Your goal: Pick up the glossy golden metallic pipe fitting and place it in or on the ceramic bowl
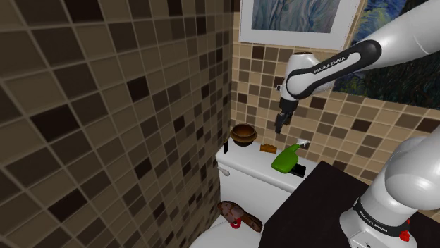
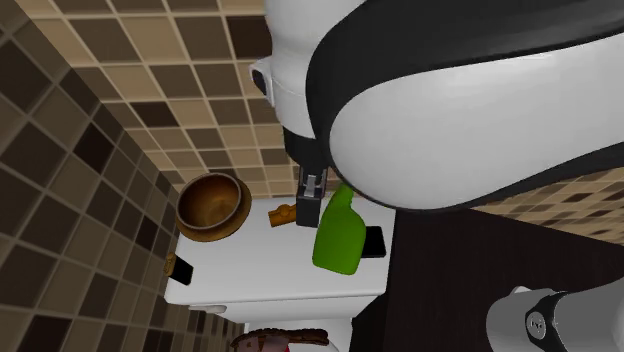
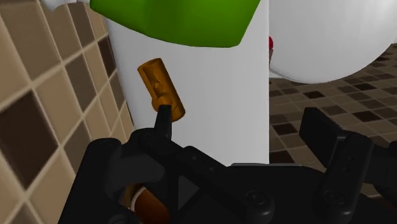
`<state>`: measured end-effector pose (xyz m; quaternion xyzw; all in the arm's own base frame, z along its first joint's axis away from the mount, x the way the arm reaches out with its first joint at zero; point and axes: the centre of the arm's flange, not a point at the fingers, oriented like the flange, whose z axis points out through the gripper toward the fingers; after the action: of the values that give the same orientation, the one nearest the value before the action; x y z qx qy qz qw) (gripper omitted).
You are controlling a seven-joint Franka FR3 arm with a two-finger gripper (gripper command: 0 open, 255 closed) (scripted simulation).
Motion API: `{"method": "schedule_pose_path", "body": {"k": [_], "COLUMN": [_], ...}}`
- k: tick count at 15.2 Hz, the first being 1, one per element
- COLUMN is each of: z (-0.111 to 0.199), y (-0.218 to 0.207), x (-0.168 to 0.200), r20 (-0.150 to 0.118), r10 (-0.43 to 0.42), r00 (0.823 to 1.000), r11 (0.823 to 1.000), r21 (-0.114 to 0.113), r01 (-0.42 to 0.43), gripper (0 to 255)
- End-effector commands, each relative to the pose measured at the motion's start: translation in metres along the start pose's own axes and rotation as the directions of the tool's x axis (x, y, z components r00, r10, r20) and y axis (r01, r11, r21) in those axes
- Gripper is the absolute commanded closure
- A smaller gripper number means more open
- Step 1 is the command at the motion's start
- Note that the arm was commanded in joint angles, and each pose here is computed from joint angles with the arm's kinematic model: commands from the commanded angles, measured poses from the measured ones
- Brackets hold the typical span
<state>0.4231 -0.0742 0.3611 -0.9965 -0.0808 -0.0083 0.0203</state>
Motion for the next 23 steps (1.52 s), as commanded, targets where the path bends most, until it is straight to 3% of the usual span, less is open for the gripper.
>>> {"method": "schedule_pose_path", "body": {"k": [1, 13, 23], "z": [0.024, 0.163, 0.206], "y": [0.007, 0.051, 0.054], "x": [0.01, 0.068, 0.068], "r20": [0.003, 0.03, 0.03], "r10": [-0.024, -0.154, -0.157], "r00": [1.0, 0.988, 0.987], "r11": [1.0, 0.985, 0.985], "r21": [-0.011, -0.067, -0.068], "r01": [0.024, 0.156, 0.158], "gripper": [0, 0, 0]}}
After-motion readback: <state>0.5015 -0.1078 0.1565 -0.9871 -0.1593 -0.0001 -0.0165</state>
